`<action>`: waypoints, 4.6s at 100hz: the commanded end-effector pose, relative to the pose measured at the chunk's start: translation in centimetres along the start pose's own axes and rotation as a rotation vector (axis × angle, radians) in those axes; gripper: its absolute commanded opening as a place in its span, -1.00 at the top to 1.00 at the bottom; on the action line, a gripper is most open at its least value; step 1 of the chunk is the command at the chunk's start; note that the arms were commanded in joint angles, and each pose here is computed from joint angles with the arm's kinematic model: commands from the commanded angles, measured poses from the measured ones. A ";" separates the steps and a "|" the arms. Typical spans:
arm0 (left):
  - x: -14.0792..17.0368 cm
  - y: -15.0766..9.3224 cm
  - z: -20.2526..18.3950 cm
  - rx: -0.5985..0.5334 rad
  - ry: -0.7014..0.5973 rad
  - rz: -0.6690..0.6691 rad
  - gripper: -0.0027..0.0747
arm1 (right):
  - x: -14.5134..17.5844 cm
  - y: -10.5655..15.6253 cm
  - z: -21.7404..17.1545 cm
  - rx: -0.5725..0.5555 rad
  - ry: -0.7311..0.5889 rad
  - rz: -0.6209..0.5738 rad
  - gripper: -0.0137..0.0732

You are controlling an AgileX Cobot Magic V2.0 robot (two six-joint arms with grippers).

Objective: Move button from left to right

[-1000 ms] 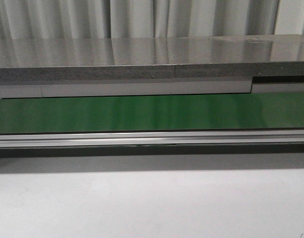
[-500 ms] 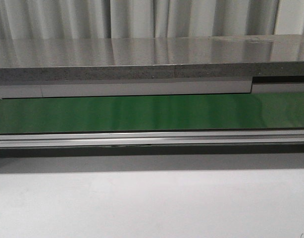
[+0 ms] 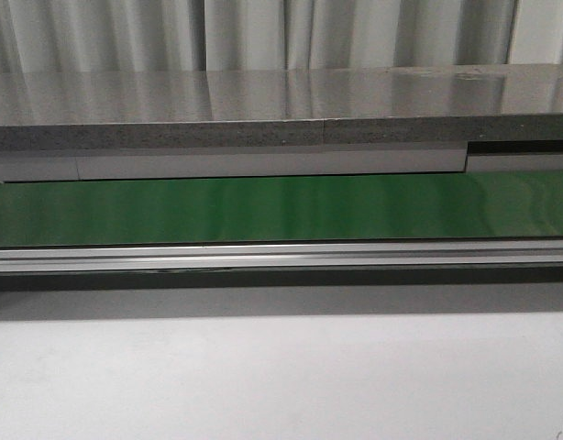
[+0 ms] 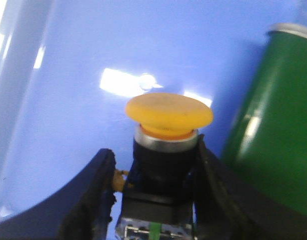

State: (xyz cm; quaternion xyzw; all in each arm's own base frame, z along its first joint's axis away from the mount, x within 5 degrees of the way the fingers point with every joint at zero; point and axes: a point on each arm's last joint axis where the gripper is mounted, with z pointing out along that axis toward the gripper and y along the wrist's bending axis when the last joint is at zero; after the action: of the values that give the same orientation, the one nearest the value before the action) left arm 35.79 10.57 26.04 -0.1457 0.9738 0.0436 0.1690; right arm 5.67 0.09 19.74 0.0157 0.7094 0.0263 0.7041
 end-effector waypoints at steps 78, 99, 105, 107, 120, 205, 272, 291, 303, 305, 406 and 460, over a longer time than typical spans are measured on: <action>0.6 -6.8 -0.5 0.117 0.052 0.185 -0.87 | -1.4 0.1 -0.3 -0.004 -0.123 -0.015 0.84; 0.7 -6.9 -1.9 0.142 0.031 0.188 -0.74 | -1.4 0.1 -0.3 -0.004 -0.123 -0.015 0.84; 0.8 -6.9 -2.8 0.155 0.007 0.185 -0.72 | -1.4 0.1 -0.3 -0.004 -0.123 -0.015 0.84; 0.8 -6.8 -3.3 0.158 -0.003 0.183 -0.72 | -1.4 0.1 -0.3 -0.004 -0.123 -0.015 0.84; 1.2 -6.5 -6.6 0.174 -0.093 0.196 -0.72 | -1.4 0.1 -0.3 -0.004 -0.123 -0.015 0.84; 15.9 -6.2 -19.3 0.366 -0.867 0.345 -0.72 | -1.4 0.1 -0.3 -0.004 -0.123 -0.015 0.84; 27.9 -2.4 -13.4 0.389 -1.157 0.246 -0.72 | -1.4 0.1 -0.3 -0.004 -0.123 -0.015 0.84; 28.4 -2.5 -11.5 0.380 -1.122 0.249 -0.72 | -1.4 0.1 -0.3 -0.004 -0.123 -0.015 0.84; 28.5 -2.5 -11.1 0.377 -1.117 0.248 -0.72 | -1.4 0.1 -0.3 -0.004 -0.123 -0.015 0.84; 28.5 -2.5 -11.0 0.377 -1.115 0.248 -0.72 | -1.4 0.1 -0.3 -0.004 -0.123 -0.015 0.84; 28.4 -2.5 -11.3 0.375 -1.149 0.238 0.09 | -1.4 0.1 -0.3 -0.004 -0.123 -0.015 0.84; 28.4 -2.5 -11.3 0.375 -1.147 0.239 0.98 | -3.4 0.2 -0.7 -0.010 -0.256 -0.015 0.84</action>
State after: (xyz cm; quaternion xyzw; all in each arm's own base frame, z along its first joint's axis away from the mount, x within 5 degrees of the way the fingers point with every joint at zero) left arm 7.31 -0.99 25.19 0.0518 0.7622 -0.0355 0.6442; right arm 5.64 0.07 20.61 0.0156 0.6751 0.0268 0.7371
